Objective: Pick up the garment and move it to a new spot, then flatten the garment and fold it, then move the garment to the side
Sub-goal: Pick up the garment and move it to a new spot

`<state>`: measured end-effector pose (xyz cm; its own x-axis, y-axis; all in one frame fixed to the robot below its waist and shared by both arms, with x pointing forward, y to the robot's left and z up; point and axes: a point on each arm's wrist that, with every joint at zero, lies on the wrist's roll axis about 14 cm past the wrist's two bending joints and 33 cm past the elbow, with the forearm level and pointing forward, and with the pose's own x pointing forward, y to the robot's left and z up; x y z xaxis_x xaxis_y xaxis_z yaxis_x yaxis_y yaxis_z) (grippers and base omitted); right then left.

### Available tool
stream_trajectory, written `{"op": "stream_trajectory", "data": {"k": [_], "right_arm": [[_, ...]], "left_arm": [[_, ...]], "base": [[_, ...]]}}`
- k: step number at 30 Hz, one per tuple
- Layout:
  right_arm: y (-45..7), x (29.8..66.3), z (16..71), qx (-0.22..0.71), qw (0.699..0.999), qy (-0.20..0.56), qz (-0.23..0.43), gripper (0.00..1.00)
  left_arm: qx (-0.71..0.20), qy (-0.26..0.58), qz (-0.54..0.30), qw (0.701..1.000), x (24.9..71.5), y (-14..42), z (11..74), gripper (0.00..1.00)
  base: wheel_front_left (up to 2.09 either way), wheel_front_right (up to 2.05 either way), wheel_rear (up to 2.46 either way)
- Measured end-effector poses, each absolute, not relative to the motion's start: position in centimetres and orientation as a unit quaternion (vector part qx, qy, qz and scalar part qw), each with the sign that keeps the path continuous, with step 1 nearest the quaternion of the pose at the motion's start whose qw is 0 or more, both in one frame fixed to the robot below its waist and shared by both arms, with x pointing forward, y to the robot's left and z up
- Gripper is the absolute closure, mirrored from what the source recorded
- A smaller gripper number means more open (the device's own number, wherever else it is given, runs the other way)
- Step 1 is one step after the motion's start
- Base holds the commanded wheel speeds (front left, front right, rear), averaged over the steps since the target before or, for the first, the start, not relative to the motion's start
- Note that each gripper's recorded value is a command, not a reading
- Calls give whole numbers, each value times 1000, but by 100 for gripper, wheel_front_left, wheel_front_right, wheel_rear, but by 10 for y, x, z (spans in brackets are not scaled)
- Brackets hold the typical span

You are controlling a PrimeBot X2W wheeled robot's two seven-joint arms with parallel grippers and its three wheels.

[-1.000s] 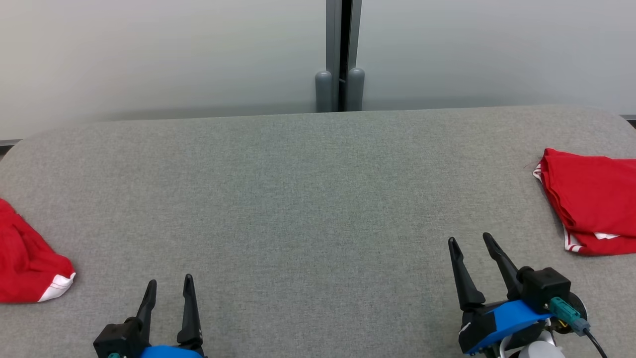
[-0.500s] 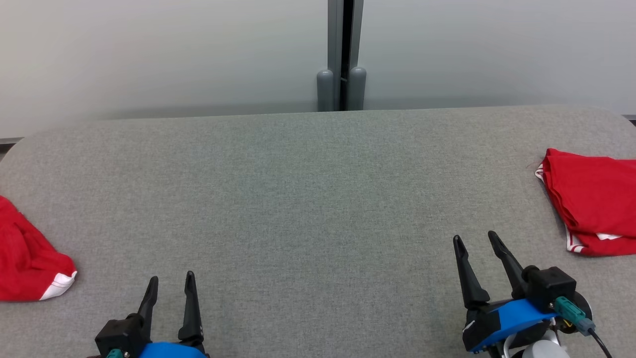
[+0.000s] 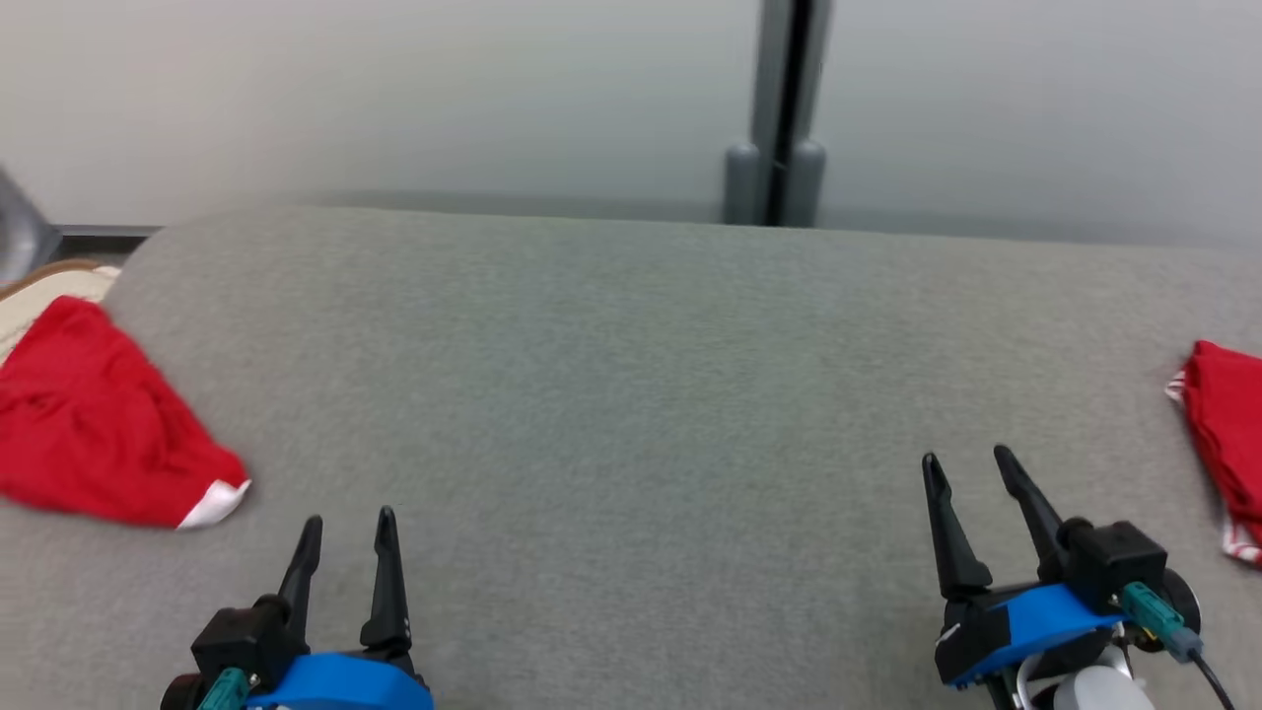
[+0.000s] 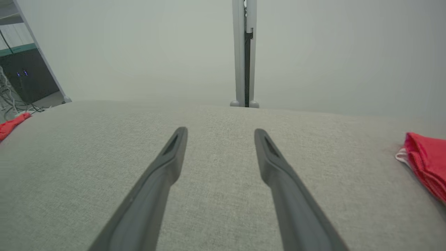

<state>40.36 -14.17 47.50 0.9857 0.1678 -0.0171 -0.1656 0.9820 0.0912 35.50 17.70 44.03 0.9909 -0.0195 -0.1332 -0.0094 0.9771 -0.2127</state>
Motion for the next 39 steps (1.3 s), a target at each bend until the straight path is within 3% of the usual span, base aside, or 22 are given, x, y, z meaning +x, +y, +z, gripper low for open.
{"op": "stream_trajectory", "data": {"k": [17, 27, 34, 39], "right_arm": [[16, 420, 478, 47, 954, 14, 296, 0], [49, 419, 473, 48, 939, 25, 339, 0], [37, 433, 479, 35, 946, 11, 322, 0], [17, 459, 483, 11, 956, -1, 293, 0]], "left_arm": [[-113, 42, 205, 971, 261, 288, 446, 0], [-96, 54, 245, 963, 238, 311, 442, 0], [3, -20, 248, 969, 277, 376, 514, 0], [54, -54, 227, 971, 347, 410, 583, 0]], "base": [[0, 0, 0], [0, 0, 0], [0, 0, 0], [0, 0, 0]]}}
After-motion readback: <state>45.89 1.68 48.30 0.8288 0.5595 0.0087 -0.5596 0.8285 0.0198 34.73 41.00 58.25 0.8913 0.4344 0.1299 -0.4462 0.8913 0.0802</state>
